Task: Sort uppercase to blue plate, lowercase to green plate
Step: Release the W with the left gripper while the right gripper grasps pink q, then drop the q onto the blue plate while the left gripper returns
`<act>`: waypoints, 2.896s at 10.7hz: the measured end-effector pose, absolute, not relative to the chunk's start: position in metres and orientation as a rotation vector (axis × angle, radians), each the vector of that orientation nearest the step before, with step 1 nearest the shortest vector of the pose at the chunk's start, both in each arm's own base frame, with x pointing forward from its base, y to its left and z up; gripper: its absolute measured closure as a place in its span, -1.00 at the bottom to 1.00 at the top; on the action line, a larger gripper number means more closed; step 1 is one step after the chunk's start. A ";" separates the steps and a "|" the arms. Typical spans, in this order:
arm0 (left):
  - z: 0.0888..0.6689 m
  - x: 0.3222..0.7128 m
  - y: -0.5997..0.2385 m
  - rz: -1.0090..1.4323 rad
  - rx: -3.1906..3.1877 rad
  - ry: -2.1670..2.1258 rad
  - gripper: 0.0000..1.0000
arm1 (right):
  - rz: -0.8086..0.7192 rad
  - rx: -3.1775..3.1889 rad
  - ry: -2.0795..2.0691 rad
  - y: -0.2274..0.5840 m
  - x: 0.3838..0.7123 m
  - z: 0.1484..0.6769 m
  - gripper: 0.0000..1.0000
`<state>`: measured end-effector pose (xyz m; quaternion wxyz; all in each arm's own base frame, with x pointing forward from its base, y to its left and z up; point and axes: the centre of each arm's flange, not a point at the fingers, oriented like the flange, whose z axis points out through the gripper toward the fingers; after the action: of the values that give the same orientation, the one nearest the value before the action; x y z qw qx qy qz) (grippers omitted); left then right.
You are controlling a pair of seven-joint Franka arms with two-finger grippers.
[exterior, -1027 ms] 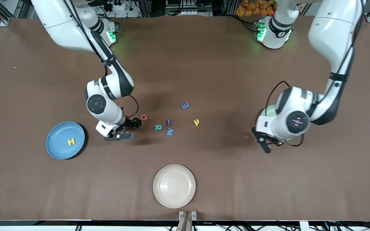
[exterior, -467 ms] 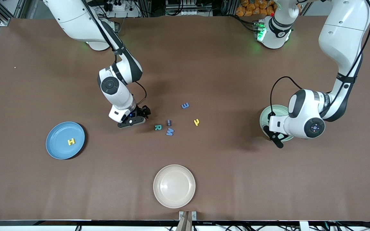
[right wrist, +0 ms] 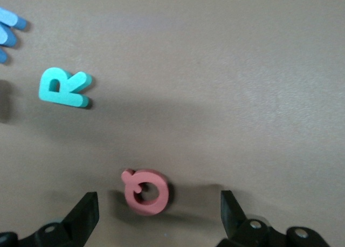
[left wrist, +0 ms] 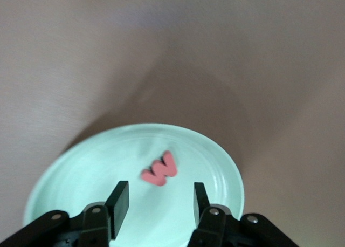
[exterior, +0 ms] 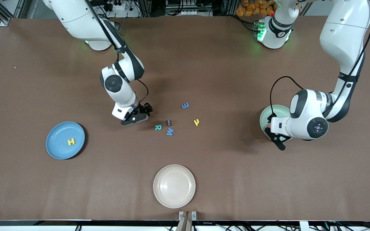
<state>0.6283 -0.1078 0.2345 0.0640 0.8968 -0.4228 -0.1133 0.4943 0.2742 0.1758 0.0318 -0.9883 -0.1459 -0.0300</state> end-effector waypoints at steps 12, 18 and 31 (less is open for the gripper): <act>0.396 0.671 -0.119 -0.020 2.880 -0.947 -1.00 | -0.109 -3.065 -0.625 0.287 0.499 0.173 -1.00; 0.391 0.644 -0.196 -0.174 2.977 -0.384 -1.00 | -0.123 -3.070 -0.668 0.289 0.502 0.174 -0.21; 0.332 0.579 -0.372 -0.179 2.921 0.138 -1.00 | -0.106 -3.284 -0.624 0.128 0.586 0.208 0.29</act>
<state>0.5786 -0.3719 0.3321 0.1056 0.9914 0.0469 -0.0608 0.5858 0.1285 0.2079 -0.1011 -0.9769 -0.1857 -0.0316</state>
